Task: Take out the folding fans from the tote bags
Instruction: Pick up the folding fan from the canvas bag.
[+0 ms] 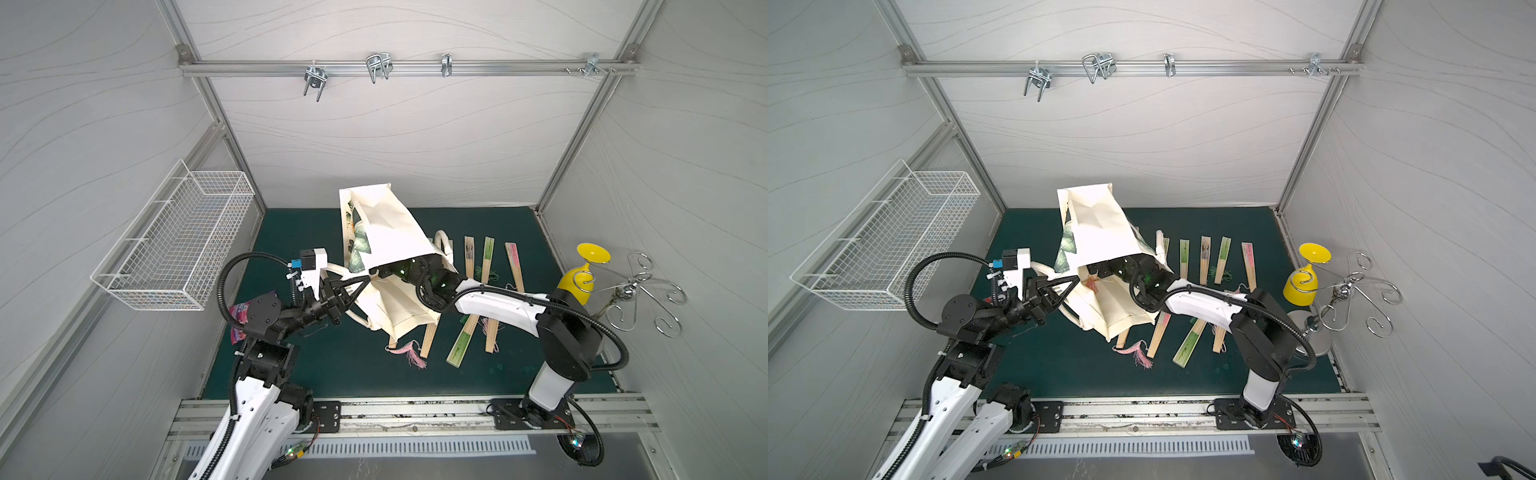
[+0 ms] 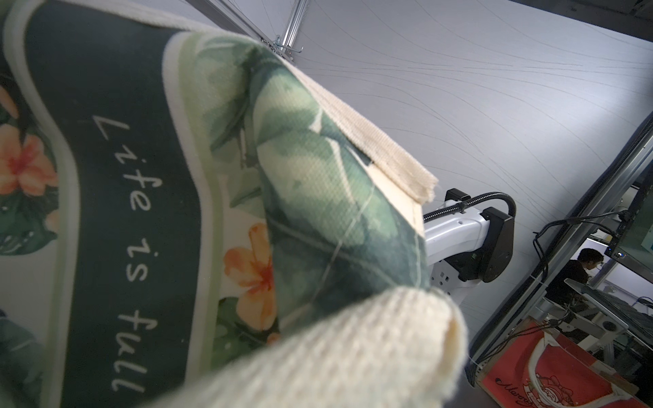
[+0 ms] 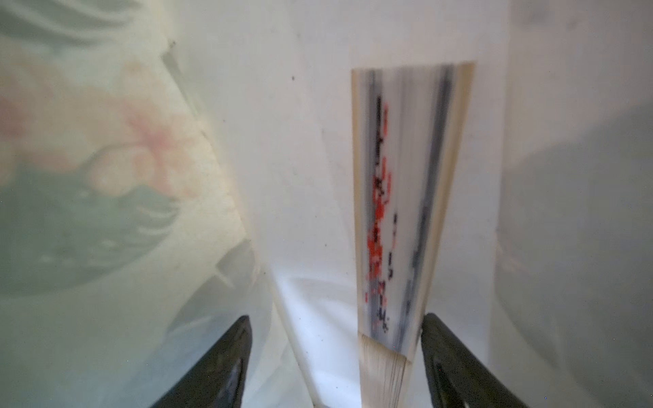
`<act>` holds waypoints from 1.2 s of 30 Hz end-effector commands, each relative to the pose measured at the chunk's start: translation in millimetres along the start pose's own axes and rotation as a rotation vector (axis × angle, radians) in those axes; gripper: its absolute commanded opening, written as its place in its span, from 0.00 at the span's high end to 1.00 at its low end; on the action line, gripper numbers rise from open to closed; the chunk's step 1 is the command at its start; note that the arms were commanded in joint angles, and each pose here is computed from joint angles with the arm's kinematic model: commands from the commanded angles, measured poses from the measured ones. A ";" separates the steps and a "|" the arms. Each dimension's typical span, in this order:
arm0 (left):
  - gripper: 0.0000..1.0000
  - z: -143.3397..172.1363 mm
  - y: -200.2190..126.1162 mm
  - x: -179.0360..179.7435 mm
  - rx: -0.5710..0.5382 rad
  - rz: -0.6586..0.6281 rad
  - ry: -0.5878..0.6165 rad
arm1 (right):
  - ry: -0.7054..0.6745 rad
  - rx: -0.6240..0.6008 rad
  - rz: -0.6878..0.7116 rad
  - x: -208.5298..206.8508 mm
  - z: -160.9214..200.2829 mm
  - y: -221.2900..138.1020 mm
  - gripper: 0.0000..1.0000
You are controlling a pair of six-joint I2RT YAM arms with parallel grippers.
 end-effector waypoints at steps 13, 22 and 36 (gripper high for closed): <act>1.00 -28.4 -4.4 -34.8 -0.071 0.123 0.125 | 0.011 -0.076 -0.131 14.3 -33.0 11.5 0.48; 1.00 -26.4 -4.1 -35.2 -0.064 0.134 0.114 | 0.027 -0.068 -0.156 19.2 -34.0 20.1 0.28; 1.00 -23.6 -4.9 -34.7 -0.051 0.125 0.121 | -0.050 -0.036 0.134 -24.2 -32.7 35.6 0.54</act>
Point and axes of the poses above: each gripper's point midway between its finger pads, its own y axis out along the fingers, its own x axis along the line the jaws close on, z = x × y, the point moved 2 cm from there along -y, back along the fingers, and after that the axes turned 6 degrees about y, right-handed, at the moved point
